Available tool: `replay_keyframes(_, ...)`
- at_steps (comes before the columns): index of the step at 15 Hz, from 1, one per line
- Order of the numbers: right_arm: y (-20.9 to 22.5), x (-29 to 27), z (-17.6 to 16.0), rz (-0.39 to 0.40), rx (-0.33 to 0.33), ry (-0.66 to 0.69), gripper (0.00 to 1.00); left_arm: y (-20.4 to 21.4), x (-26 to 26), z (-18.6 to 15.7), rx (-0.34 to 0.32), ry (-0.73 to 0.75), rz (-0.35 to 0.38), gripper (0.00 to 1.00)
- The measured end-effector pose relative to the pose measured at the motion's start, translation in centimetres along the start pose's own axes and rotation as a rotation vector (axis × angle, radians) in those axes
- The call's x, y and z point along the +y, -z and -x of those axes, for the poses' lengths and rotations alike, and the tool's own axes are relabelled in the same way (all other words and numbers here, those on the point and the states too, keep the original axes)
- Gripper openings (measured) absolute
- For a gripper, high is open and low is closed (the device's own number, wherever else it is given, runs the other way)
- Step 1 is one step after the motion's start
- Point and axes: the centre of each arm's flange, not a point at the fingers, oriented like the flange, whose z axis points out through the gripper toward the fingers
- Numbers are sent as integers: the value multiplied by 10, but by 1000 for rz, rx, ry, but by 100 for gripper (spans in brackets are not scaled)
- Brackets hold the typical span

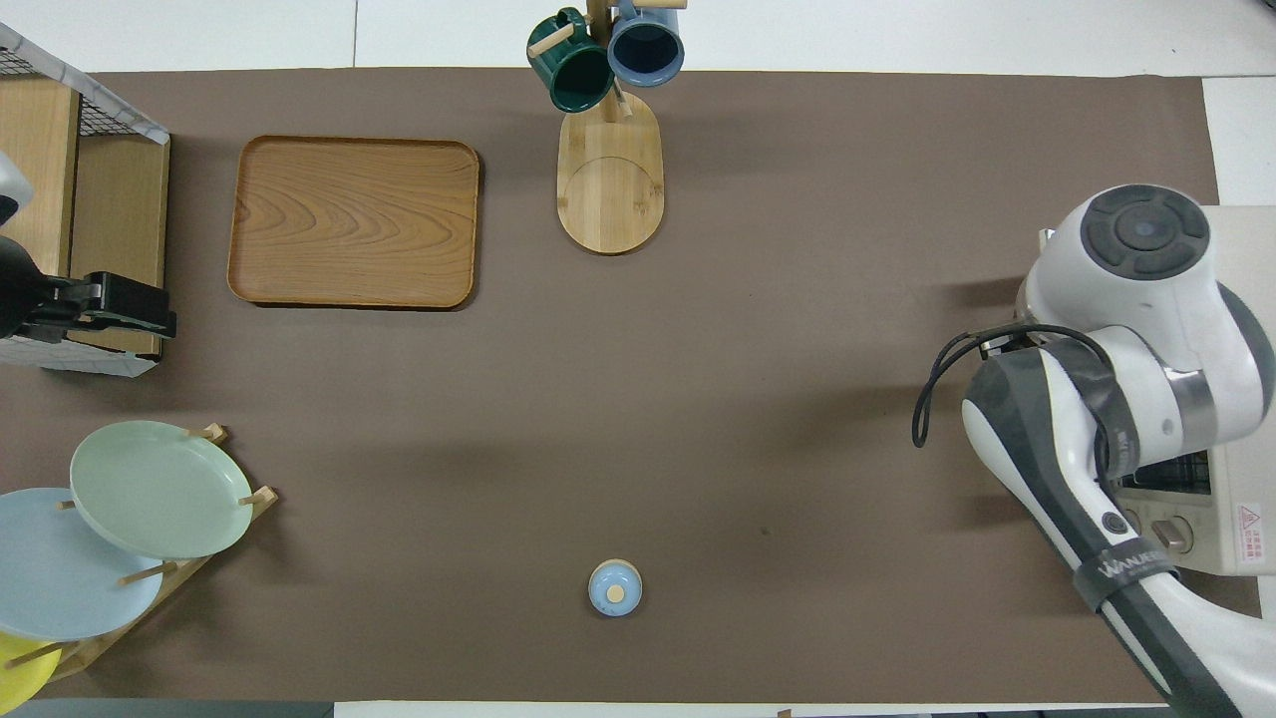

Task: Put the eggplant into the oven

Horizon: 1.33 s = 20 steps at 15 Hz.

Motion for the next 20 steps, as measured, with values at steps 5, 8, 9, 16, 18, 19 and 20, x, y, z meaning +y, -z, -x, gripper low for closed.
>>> replay_keyframes(5,22,69,18,32,3,18,1,0,0,0,0,0,0,100)
replay_keyframes(8,23,95,22,7,1,-5,1,0,0,0,0,0,0,100)
replay_keyframes(9,25,98,21,-19,-2,-22,1,0,0,0,0,0,0,100)
replay_keyframes(16,101,114,-1,-213,53,-110,10,0,0,0,0,0,0,100)
replay_keyframes(18,110,112,-2,-224,59,-107,10,0,0,0,0,0,0,100)
replay_keyframes(19,110,111,-3,-226,60,-105,10,0,0,0,0,0,0,100)
replay_keyframes(20,110,110,-4,-227,56,-102,11,0,0,0,0,0,0,100)
